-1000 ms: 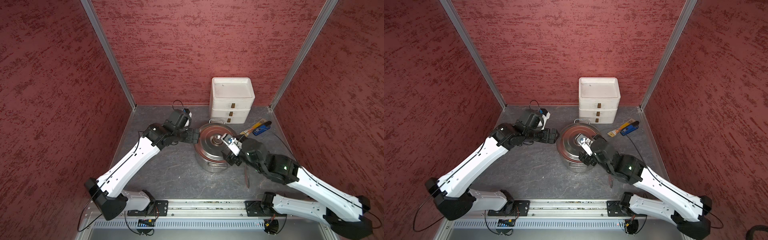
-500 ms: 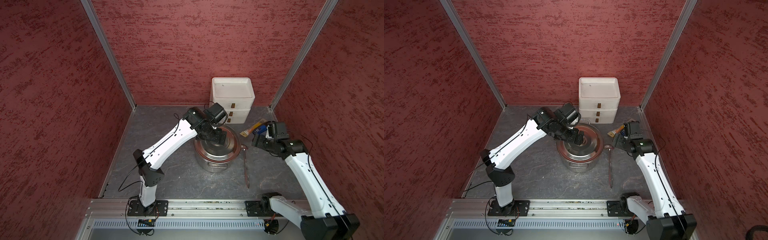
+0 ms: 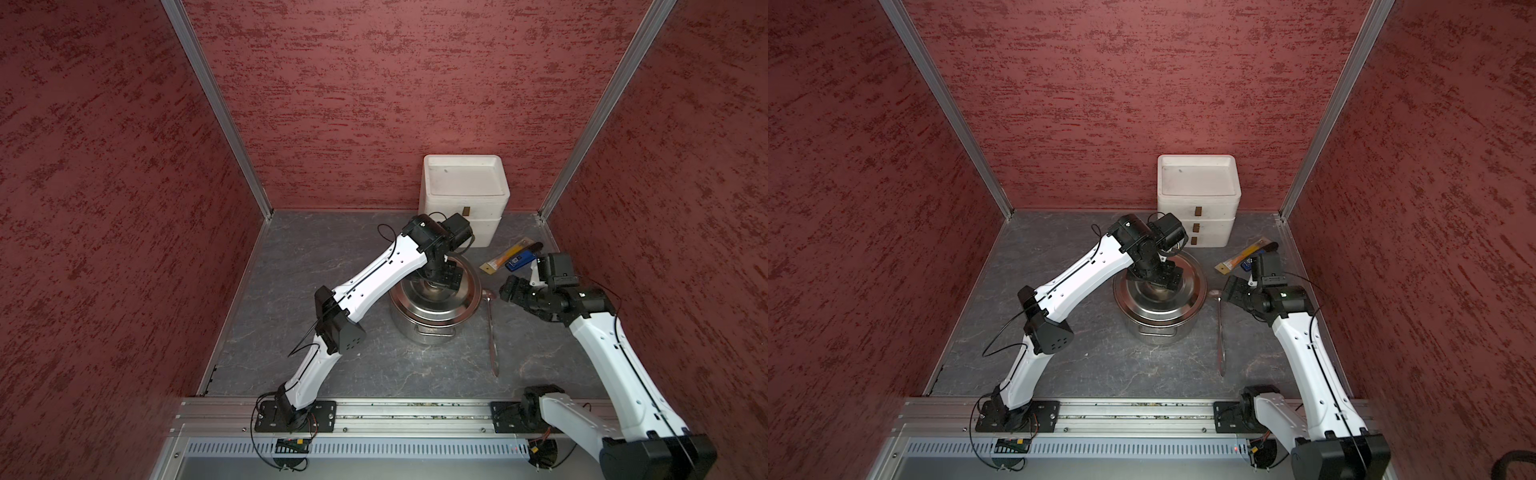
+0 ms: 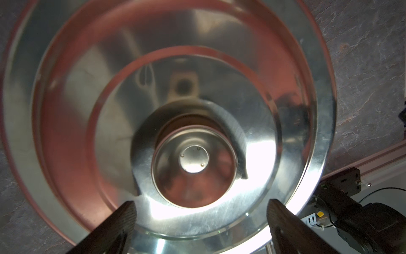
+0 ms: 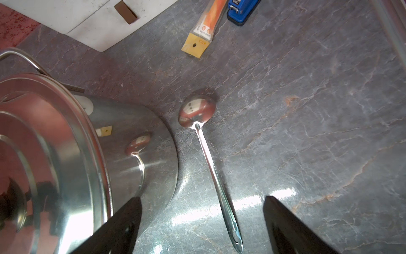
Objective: Stir the soup with a spoon
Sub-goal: Pick up the lid from the pan.
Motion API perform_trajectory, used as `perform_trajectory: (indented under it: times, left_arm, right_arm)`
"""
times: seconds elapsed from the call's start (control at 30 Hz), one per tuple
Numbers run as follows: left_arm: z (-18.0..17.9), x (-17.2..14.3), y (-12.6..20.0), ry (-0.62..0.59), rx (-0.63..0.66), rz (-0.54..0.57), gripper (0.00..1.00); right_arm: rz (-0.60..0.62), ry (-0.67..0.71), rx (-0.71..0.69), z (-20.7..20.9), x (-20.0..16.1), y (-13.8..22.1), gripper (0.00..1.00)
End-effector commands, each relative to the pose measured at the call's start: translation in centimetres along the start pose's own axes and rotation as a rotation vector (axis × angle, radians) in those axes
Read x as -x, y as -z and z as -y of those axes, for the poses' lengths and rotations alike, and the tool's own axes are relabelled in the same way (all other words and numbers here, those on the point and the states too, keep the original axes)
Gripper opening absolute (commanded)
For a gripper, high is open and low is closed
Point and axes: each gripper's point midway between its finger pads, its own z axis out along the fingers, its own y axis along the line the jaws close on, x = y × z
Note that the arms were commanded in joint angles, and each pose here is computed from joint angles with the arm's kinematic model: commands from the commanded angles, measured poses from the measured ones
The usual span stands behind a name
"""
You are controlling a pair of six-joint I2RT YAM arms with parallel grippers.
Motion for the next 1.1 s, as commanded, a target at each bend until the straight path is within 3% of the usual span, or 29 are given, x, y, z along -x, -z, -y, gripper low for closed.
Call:
perform_trajectory:
  times: [0.0, 0.47, 0.8, 0.87, 0.97, 1.07]
  left_arm:
    - [0.0, 0.9, -0.5, -0.032, 0.016, 0.025, 0.96]
    - [0.0, 2.9, -3.0, -0.040, 0.020, 0.054, 0.89]
    - [0.4, 2.2, -3.8, -0.051, 0.010, 0.015, 0.70]
    - [0.3, 1.8, -3.8, -0.059, 0.019, 0.002, 0.70]
    - [-0.2, 0.9, -3.7, -0.089, 0.063, -0.022, 0.80]
    - [-0.6, 0.1, -3.8, -0.118, 0.104, -0.043, 0.79]
  right_arm:
    - [0.015, -0.015, 0.025, -0.3, 0.2, 0.4, 0.91]
    - [0.018, -0.004, 0.022, -0.3, 0.5, 0.4, 0.88]
    - [0.015, -0.005, 0.023, -0.2, 0.3, 0.3, 0.86]
    - [0.017, -0.007, 0.026, -0.3, 0.3, 0.3, 0.86]
    - [0.018, -0.011, 0.026, -0.2, 0.3, 0.3, 0.86]
    - [0.023, -0.016, 0.029, -0.2, 0.2, 0.3, 0.86]
